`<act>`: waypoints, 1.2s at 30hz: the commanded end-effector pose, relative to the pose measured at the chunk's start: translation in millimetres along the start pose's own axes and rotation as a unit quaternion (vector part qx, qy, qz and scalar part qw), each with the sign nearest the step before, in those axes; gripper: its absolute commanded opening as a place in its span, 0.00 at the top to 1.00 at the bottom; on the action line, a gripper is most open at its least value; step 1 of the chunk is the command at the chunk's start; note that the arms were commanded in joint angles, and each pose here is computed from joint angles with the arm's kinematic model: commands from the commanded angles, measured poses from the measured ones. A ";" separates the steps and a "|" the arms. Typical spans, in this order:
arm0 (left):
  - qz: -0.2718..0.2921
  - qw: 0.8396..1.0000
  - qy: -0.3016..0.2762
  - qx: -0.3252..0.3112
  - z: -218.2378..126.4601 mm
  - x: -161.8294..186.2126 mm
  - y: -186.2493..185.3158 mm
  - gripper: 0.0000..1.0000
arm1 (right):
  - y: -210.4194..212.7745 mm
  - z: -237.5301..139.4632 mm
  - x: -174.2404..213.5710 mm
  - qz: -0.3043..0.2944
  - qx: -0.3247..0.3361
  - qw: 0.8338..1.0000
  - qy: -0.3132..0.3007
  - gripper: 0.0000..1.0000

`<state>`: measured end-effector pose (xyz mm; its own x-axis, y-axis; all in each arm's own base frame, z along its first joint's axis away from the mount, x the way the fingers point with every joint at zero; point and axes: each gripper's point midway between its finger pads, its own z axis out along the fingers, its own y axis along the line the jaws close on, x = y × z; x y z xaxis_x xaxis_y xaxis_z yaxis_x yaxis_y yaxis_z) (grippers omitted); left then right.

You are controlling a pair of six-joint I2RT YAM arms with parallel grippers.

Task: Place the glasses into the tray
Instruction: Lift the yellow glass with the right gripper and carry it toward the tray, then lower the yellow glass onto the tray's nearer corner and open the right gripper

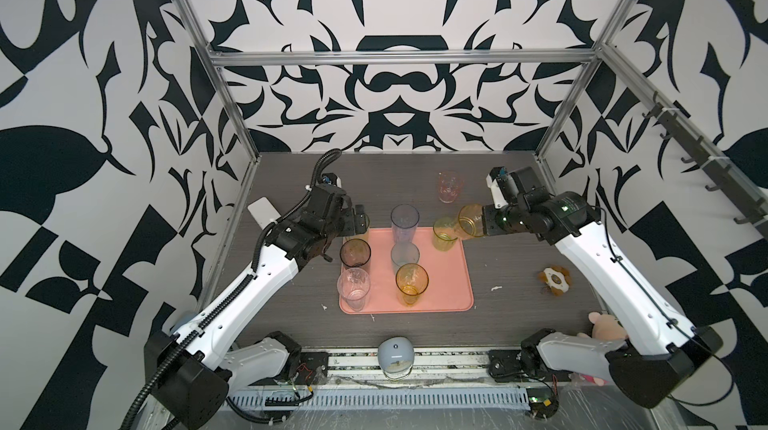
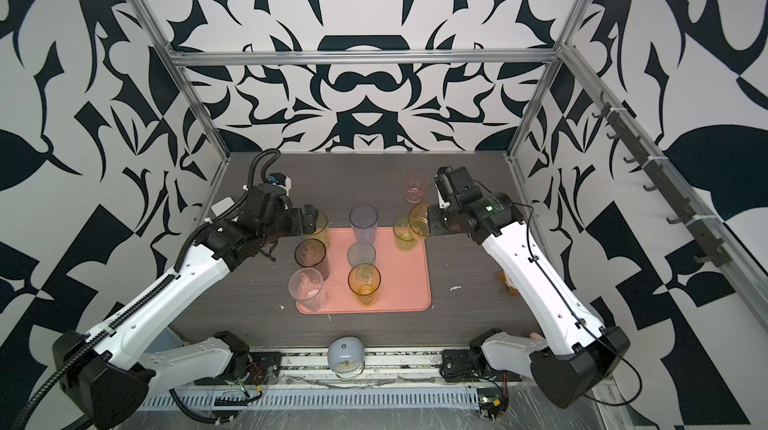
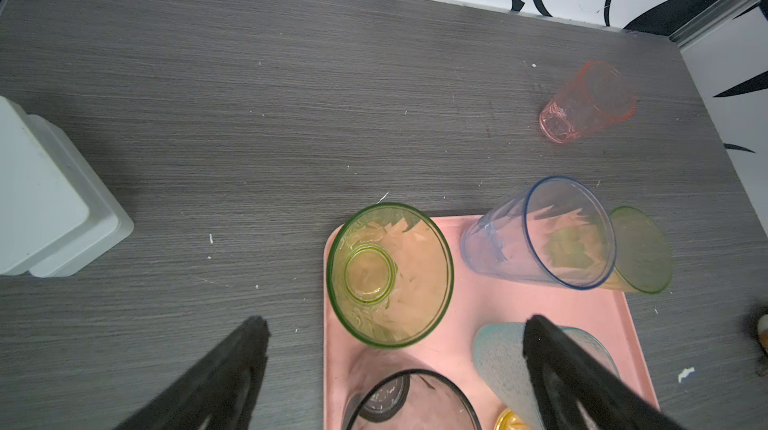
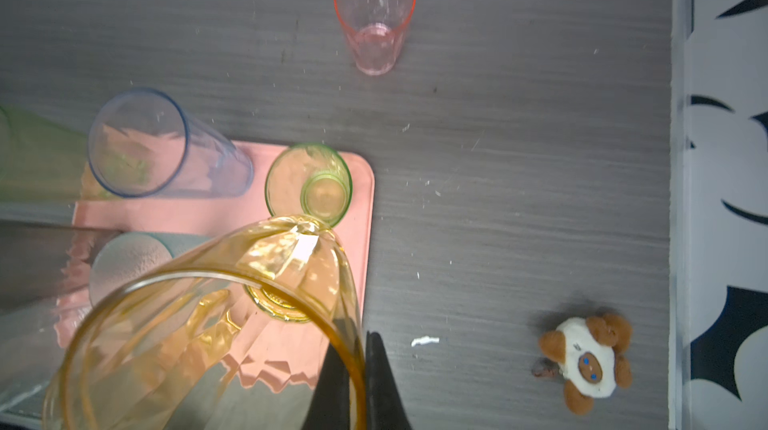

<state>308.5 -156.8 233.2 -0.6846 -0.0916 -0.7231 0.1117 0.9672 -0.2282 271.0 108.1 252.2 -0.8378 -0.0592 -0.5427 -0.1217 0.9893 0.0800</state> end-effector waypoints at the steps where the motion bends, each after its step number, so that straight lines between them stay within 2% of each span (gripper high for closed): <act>1: -0.010 1.000 -0.016 0.009 -5.0 -13.5 -5.1 0.00 | 7.1 -9.6 8.8 -0.005 -0.021 1.000 -0.011 1.00; 5: -0.011 1.000 -0.017 0.009 -6.4 -12.8 -4.3 0.01 | 8.7 -7.2 26.7 -0.039 0.000 0.999 0.006 1.00; 9: -0.013 1.000 -0.016 0.010 -6.3 -11.1 -3.9 0.01 | 12.8 -2.6 39.1 -0.046 0.000 0.999 0.014 1.00; 21: -0.013 1.000 -0.013 0.009 -7.4 -7.8 -2.1 0.01 | 25.2 48.2 71.5 -0.020 -0.011 0.998 0.052 1.00; 36: -0.012 1.000 -0.011 0.001 -4.1 -4.0 1.5 0.01 | 25.4 87.9 85.9 -0.008 0.001 0.998 0.067 1.00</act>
<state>307.6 -156.2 235.2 -0.6814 -0.0999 -0.7251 0.1085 0.9659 -0.2350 234.9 135.2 130.6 -0.9136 -0.1148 -0.3901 -0.1462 0.9879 0.0518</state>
